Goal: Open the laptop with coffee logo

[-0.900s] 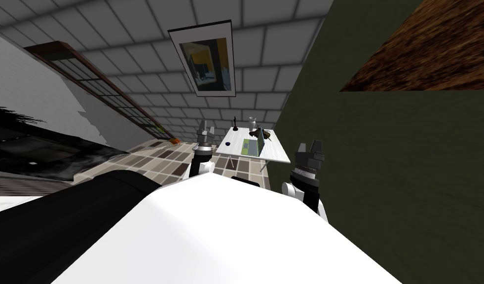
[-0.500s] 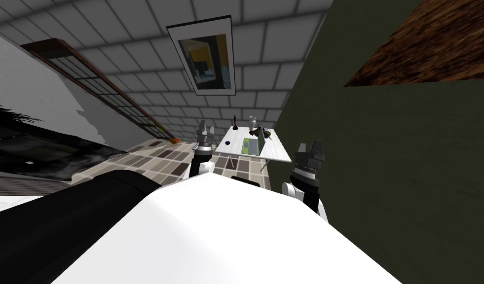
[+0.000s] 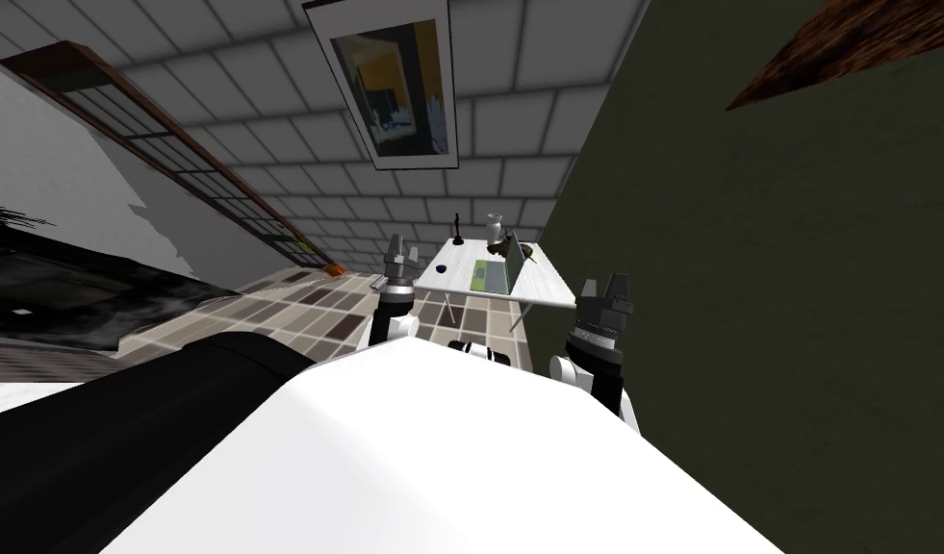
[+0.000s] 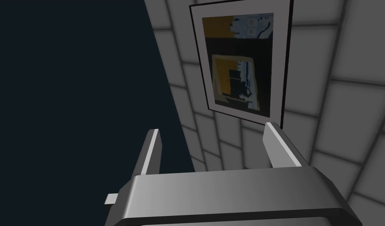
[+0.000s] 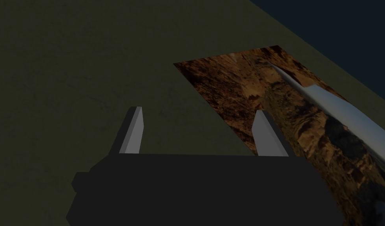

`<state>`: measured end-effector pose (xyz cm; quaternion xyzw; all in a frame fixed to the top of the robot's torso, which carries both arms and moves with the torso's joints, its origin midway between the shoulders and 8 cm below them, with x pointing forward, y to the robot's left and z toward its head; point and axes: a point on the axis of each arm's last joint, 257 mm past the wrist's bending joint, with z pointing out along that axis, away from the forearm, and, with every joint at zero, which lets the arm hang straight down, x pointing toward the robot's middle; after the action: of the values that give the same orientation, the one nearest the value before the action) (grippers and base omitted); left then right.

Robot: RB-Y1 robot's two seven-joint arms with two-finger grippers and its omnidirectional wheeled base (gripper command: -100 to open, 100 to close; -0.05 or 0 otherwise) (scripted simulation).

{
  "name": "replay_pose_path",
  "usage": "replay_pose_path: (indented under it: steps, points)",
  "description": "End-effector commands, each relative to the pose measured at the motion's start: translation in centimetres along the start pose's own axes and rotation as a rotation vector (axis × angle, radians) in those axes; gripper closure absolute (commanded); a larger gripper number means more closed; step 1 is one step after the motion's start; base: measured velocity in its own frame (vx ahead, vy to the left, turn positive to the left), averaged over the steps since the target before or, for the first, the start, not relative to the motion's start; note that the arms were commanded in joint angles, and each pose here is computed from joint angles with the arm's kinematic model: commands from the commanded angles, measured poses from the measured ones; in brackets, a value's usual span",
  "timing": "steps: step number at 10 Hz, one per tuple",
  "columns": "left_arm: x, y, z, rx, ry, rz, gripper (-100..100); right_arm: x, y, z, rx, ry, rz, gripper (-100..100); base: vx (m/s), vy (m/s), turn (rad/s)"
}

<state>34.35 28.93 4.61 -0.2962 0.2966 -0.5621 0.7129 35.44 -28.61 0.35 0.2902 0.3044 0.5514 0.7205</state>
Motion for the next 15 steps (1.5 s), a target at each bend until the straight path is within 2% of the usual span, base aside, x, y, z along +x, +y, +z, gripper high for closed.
replay_pose_path:
  steps: [1,8,15]
  points:
    - [0.0,0.0,0.0,0.000,0.000,0.000,0,0.1,-0.4,-0.1,0.010,0.034,-0.045,-100,0.009,0.020,0.010]
    - [0.0,0.0,0.0,-0.001,0.000,0.000,0,-0.7,-3.1,-1.2,0.073,0.178,-0.325,-100,0.014,0.064,0.011]
    - [0.0,0.0,0.0,-0.001,0.000,0.000,0,-3.6,-6.4,-2.5,0.133,0.359,-0.743,-100,0.024,0.100,0.017]
